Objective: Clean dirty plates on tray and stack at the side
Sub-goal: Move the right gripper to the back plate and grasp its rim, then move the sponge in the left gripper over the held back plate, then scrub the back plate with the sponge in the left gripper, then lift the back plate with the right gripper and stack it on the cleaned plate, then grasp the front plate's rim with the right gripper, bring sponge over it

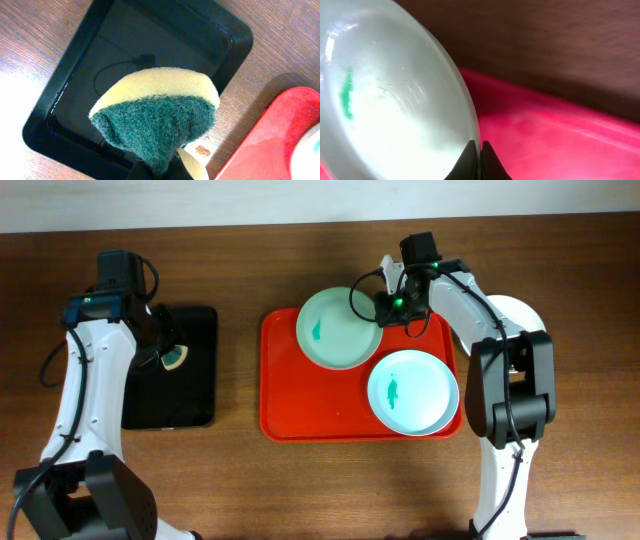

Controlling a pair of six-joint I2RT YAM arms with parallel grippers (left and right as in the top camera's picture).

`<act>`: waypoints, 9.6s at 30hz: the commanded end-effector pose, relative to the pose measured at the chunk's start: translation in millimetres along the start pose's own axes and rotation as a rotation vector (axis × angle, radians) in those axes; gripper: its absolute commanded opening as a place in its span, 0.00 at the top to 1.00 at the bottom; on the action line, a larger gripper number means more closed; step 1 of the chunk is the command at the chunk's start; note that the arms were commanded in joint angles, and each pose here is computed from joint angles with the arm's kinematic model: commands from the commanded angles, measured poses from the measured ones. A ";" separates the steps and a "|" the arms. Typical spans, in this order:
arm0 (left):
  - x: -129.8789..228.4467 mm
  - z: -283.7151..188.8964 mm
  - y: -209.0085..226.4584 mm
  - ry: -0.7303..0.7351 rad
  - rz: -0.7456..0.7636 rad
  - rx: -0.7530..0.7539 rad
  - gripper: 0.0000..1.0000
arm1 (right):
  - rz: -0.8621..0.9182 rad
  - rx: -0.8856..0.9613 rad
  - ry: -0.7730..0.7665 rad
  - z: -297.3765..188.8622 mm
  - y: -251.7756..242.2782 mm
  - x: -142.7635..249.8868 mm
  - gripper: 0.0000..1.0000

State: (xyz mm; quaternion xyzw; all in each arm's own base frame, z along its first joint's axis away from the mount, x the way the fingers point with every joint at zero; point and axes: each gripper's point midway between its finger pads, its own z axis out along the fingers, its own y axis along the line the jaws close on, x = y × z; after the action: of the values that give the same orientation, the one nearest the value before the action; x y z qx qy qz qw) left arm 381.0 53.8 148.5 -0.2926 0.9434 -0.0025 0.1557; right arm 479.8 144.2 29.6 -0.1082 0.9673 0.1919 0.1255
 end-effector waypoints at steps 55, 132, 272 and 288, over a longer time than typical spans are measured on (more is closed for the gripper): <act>174.5 101.2 -188.9 0.127 0.345 0.334 1.00 | 0.022 0.067 0.256 35.2 79.5 76.2 0.96; 145.5 122.5 -118.1 0.249 0.578 0.094 1.00 | 0.016 0.067 0.240 36.3 79.4 72.4 0.96; 169.8 25.0 -172.8 0.038 0.769 -0.025 1.00 | -0.054 0.330 0.155 -126.1 -20.8 92.7 0.01; 124.0 49.7 -117.5 0.123 0.609 -0.136 1.00 | -0.111 0.303 0.227 -77.6 -29.4 133.4 0.33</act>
State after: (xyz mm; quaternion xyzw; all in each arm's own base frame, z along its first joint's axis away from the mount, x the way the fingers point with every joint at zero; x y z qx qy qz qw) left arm 362.7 -114.4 78.7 0.0033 0.9940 0.0803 0.0737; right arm 346.2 66.5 55.7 -0.1527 0.9873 0.0248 0.0354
